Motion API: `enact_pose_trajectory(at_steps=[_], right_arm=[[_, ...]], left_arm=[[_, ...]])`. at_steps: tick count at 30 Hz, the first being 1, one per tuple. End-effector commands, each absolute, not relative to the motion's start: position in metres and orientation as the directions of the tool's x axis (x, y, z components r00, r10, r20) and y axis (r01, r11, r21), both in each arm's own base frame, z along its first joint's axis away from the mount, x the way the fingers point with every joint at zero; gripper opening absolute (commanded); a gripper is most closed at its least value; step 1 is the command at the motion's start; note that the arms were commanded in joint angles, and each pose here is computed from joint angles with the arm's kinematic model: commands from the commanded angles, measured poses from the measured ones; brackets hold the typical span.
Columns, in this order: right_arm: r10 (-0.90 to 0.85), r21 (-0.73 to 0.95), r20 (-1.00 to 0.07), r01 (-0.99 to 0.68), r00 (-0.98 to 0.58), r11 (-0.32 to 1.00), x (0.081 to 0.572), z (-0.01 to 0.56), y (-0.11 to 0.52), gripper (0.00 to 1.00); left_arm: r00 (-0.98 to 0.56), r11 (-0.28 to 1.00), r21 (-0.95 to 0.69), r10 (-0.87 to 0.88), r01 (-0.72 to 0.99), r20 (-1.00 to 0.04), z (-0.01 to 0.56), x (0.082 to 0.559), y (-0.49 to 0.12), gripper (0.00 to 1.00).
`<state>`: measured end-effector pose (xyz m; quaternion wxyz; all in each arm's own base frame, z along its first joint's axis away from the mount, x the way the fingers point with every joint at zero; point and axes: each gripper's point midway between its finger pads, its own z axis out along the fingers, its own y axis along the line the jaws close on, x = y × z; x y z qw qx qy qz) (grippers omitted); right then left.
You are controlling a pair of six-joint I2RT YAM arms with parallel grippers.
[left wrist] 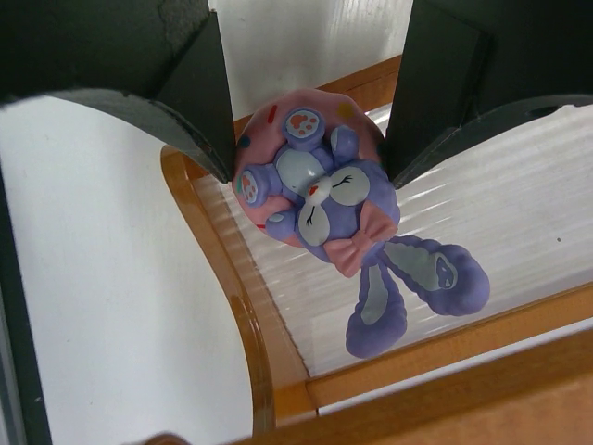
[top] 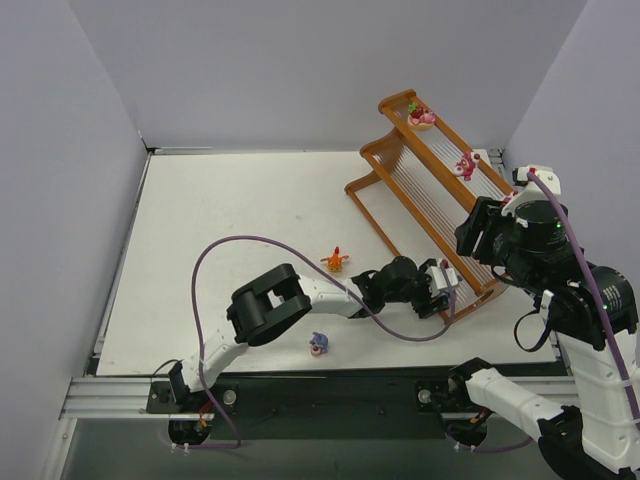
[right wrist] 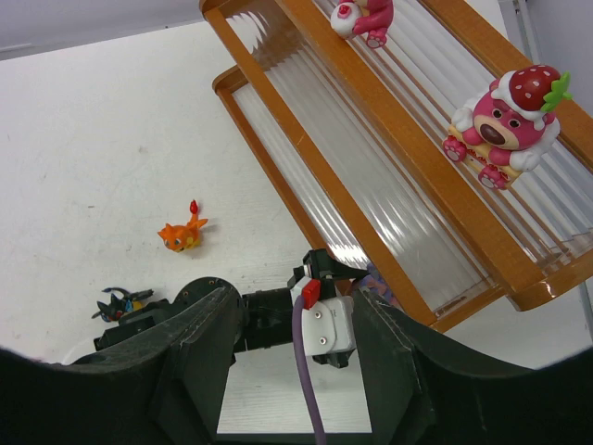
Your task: Place and organize the plastic toys onto the shelf
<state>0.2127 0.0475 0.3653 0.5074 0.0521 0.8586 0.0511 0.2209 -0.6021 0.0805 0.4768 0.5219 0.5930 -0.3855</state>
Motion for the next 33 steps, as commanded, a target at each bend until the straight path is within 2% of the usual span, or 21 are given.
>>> enact_pose_trajectory(at_steps=[1,4,6,14,21,26,33], right_arm=[[0.153,0.153,-0.863,0.040,-0.481,0.987,0.210,0.369,0.046,0.52],[0.158,0.158,-0.861,0.041,-0.483,0.987,0.209,0.368,0.047,0.52],[0.157,0.157,-0.860,0.041,-0.485,0.987,0.209,0.368,0.047,0.52],[0.158,0.155,-0.861,0.047,-0.483,0.987,0.209,0.368,0.046,0.52],[0.157,0.154,-0.861,0.046,-0.483,0.987,0.210,0.368,0.046,0.52],[0.157,0.151,-0.861,0.051,-0.485,0.987,0.210,0.366,0.045,0.52],[0.153,0.147,-0.859,0.050,-0.488,0.988,0.210,0.364,0.046,0.52]], left_arm=[[0.090,0.126,0.122,0.239,0.984,-0.967,0.085,0.227,-0.611,0.06],[0.136,0.078,0.160,0.254,0.984,-0.958,0.074,0.222,-0.610,0.00],[0.195,0.065,0.215,0.236,0.974,-0.952,0.076,0.223,-0.610,0.00],[0.245,0.050,0.264,0.242,0.963,-0.939,0.071,0.224,-0.606,0.00],[0.239,-0.074,0.229,0.189,0.971,-0.952,0.074,0.205,-0.608,0.00],[0.155,-0.130,0.132,0.183,0.983,-0.971,0.077,0.206,-0.611,0.06],[0.137,-0.074,0.125,0.207,0.989,-0.969,0.075,0.223,-0.617,0.11]])
